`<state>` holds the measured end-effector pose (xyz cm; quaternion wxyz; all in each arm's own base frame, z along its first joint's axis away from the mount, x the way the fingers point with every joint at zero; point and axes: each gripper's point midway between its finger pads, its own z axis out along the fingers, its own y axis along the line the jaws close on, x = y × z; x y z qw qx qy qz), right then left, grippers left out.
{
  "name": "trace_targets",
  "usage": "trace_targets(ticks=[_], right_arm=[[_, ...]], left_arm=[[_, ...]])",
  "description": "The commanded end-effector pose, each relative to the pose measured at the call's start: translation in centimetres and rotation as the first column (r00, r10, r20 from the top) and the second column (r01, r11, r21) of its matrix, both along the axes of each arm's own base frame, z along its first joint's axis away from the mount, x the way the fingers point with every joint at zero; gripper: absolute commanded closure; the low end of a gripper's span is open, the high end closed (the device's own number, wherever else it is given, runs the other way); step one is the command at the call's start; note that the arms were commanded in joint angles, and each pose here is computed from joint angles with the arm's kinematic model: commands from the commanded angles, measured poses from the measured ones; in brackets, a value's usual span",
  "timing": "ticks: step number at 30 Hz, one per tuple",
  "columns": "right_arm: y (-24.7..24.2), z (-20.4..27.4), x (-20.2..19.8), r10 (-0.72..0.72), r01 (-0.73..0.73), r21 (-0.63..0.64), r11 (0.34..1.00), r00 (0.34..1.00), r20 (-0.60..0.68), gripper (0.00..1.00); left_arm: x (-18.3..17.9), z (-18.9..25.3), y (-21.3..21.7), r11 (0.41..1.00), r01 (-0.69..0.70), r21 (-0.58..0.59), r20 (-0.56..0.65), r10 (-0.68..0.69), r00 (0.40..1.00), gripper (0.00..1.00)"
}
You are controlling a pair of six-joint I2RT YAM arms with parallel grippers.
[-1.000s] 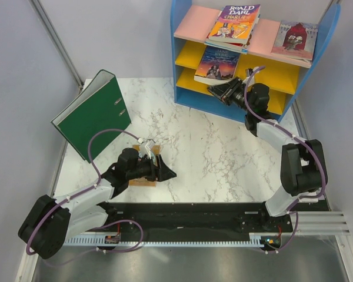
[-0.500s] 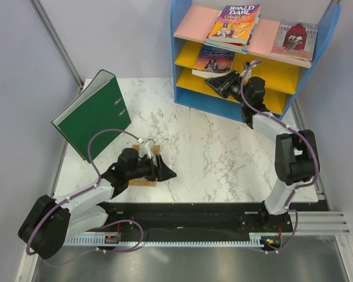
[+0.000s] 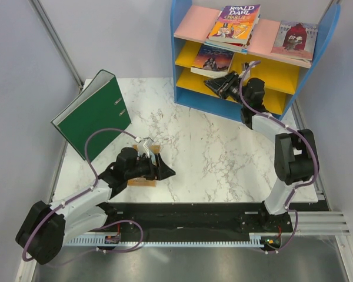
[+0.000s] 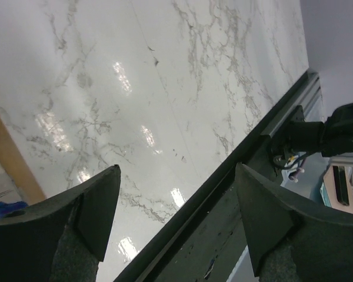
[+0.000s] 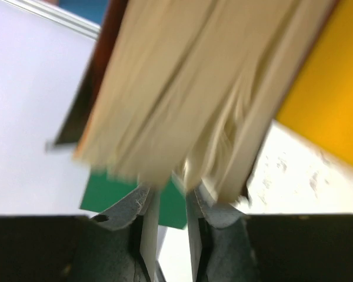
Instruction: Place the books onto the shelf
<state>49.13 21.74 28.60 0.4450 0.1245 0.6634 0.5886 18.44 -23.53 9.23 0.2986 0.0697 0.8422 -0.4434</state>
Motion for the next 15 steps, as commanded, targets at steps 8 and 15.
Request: trace_targets(ticks=[8, 15], right_arm=[[0.2, -5.7, -10.9, -0.011, -0.035, -0.418, 0.908, 0.994, -0.107, 0.37], [6.4, -15.1, -19.7, 0.147, -0.270, -0.388, 0.881, 0.937, -0.318, 0.23]], left_arm=[[6.3, 0.4, 8.7, 0.798, -0.444, 0.408, -0.030, 0.497, 0.867, 0.04], [5.6, -2.9, 11.3, 0.783, -0.454, 0.424, -0.175, 0.563, 0.808, 0.04]])
